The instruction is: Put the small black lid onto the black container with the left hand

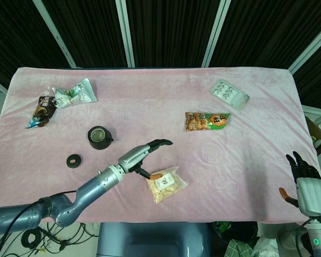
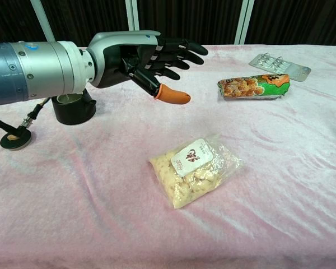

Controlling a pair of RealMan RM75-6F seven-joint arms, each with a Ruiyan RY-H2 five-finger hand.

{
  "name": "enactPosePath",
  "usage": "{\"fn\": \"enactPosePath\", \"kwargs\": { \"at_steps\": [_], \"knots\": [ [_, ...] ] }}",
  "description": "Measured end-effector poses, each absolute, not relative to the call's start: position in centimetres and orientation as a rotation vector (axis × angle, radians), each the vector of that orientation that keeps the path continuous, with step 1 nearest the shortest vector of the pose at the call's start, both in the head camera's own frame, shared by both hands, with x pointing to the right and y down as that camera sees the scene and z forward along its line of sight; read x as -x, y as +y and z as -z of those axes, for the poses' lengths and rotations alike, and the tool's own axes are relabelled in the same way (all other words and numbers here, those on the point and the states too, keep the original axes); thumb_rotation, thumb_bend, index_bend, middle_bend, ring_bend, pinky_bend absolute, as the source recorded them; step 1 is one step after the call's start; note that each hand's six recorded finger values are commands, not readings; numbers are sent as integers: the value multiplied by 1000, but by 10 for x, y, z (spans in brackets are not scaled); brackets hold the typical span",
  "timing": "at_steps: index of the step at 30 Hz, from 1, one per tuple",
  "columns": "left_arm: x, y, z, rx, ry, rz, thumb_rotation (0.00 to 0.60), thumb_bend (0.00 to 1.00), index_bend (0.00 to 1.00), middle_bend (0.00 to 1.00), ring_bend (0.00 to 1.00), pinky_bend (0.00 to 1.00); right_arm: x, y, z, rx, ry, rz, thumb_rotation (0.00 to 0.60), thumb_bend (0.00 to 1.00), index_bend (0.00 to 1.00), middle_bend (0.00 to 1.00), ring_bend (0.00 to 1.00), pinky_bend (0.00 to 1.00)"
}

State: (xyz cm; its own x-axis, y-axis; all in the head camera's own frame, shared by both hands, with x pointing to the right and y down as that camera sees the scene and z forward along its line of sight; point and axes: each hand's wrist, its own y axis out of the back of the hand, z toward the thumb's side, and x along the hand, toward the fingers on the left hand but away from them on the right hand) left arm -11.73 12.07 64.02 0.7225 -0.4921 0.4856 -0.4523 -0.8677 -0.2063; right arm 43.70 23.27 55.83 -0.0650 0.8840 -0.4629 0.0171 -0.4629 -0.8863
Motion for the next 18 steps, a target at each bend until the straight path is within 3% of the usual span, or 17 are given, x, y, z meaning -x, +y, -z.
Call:
{"fn": "enactPosePath", "kwargs": {
  "at_steps": [18],
  "knots": [
    [143,112,-644,2710,739,932,600,236,147,93,0,88,-438,233,-558,1521,-991,-1613,600,154,0,25,137,190]
  ]
}}
